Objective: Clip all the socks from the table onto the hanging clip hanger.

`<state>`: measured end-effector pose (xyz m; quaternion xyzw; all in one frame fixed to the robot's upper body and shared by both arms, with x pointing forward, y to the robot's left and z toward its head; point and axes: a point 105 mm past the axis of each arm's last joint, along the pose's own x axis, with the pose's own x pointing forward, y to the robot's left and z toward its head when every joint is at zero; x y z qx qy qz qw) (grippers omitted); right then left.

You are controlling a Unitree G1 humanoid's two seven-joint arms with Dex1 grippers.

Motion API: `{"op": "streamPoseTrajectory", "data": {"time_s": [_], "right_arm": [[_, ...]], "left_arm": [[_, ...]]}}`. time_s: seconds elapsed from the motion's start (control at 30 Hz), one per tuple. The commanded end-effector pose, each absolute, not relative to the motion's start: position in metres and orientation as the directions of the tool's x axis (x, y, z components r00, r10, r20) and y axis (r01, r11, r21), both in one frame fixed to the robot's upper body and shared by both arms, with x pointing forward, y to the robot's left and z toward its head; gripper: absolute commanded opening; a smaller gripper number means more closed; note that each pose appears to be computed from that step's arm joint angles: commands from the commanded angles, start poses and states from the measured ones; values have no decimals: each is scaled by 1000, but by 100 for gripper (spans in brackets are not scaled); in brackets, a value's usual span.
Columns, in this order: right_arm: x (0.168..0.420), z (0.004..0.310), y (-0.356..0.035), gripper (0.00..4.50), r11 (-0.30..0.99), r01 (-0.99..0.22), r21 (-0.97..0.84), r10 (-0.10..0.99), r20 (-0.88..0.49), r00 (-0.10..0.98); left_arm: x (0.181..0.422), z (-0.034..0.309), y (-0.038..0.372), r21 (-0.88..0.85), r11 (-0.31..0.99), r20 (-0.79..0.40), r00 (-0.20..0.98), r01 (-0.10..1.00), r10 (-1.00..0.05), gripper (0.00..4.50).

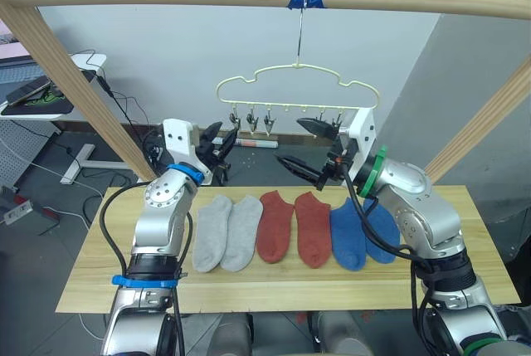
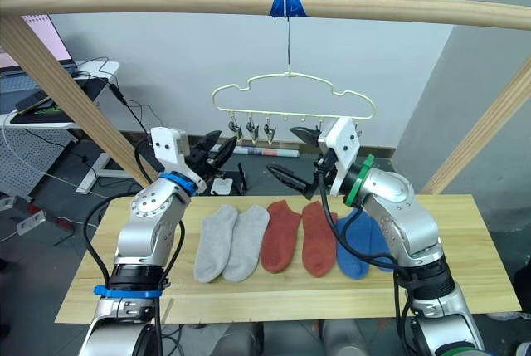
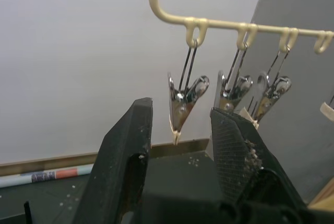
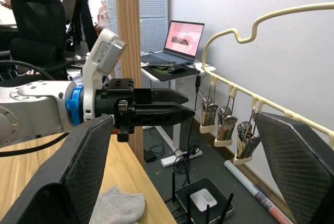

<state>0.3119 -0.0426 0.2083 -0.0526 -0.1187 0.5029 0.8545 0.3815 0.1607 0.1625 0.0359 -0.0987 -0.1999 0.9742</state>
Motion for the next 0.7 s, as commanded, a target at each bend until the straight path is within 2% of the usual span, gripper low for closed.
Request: {"op": "streamPoseTrajectory", "data": {"time_s": [0.03, 0.7], "right_arm": [[304, 224, -37, 450, 466, -848, -254, 883, 187, 430], [303, 237, -35, 450, 467, -842, -270, 882, 205, 423]], "left_arm": [[384, 180, 159, 131, 924, 247, 891, 359, -381, 194], [399, 181, 152, 114, 936, 286, 892, 332, -351, 194]]}}
